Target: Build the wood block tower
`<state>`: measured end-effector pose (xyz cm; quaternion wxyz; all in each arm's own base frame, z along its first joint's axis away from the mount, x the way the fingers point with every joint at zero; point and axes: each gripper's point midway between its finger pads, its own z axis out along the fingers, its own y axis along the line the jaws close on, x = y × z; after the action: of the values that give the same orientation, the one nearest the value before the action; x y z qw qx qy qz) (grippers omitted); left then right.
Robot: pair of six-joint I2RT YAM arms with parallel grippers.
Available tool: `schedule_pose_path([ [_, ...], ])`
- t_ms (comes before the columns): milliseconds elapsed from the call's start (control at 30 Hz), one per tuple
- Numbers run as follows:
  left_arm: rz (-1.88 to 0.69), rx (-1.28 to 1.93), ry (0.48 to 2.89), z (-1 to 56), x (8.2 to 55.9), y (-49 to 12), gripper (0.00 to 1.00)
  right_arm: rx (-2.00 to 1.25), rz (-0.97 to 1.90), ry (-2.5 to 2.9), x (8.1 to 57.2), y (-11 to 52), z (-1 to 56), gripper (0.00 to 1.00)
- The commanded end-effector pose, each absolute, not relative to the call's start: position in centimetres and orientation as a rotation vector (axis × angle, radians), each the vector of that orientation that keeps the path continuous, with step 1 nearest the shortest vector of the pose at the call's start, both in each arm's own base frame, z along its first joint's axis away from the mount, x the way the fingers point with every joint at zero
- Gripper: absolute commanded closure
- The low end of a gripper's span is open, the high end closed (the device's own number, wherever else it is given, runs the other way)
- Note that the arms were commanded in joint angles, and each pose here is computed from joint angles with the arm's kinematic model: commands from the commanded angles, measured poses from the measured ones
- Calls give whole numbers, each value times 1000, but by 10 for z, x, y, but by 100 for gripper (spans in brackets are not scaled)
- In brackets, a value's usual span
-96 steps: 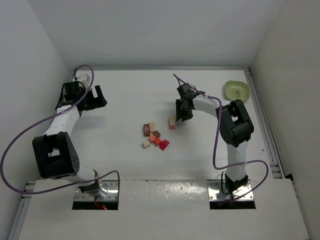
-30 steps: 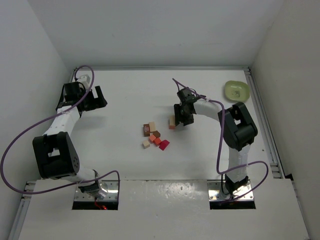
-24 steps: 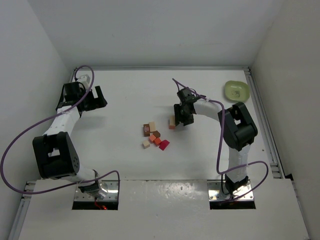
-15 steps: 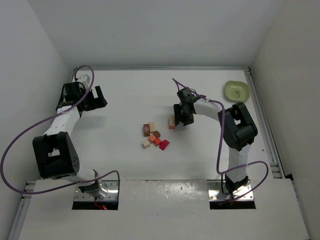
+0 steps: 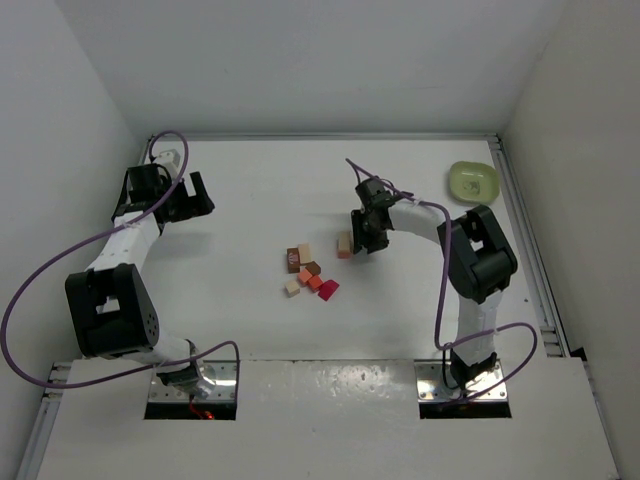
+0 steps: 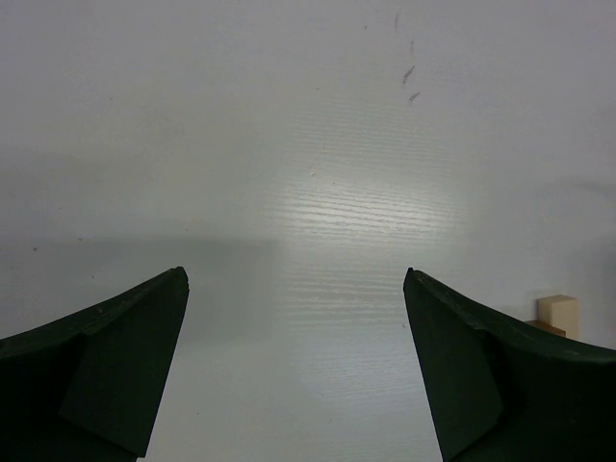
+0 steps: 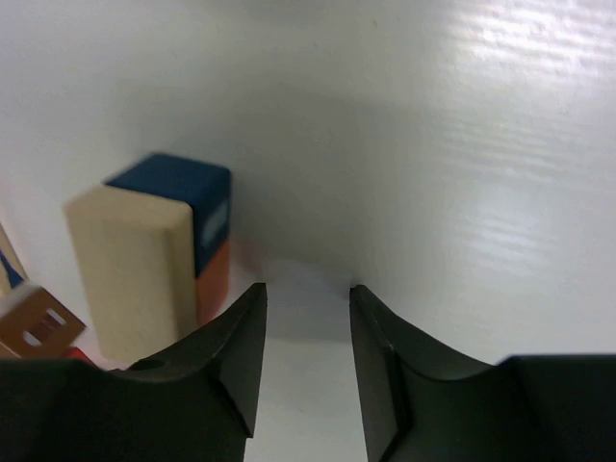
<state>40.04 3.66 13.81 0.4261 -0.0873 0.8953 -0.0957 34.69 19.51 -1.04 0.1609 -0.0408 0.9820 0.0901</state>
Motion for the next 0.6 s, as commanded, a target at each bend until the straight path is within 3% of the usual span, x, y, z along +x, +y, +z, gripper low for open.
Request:
schedule_pose_path([
  [0, -255, -202, 2210, 143, 404, 31, 0, -94, 168, 2852, 327, 169, -14, 61],
  [167, -243, -208, 2210, 143, 404, 33, 0, -34, 61, 2835, 327, 118, -13, 70],
  [300, -240, -238, 2197, 143, 394, 40, 4, -174, 9, 2772, 336, 80, -5, 83],
  [400, -238, -252, 2120, 154, 384, 47, 1, -310, 155, 2649, 349, 86, 22, 83],
  [567, -223, -242, 2135, 155, 372, 48, 0, -533, 355, 2444, 352, 116, 81, 70],
])
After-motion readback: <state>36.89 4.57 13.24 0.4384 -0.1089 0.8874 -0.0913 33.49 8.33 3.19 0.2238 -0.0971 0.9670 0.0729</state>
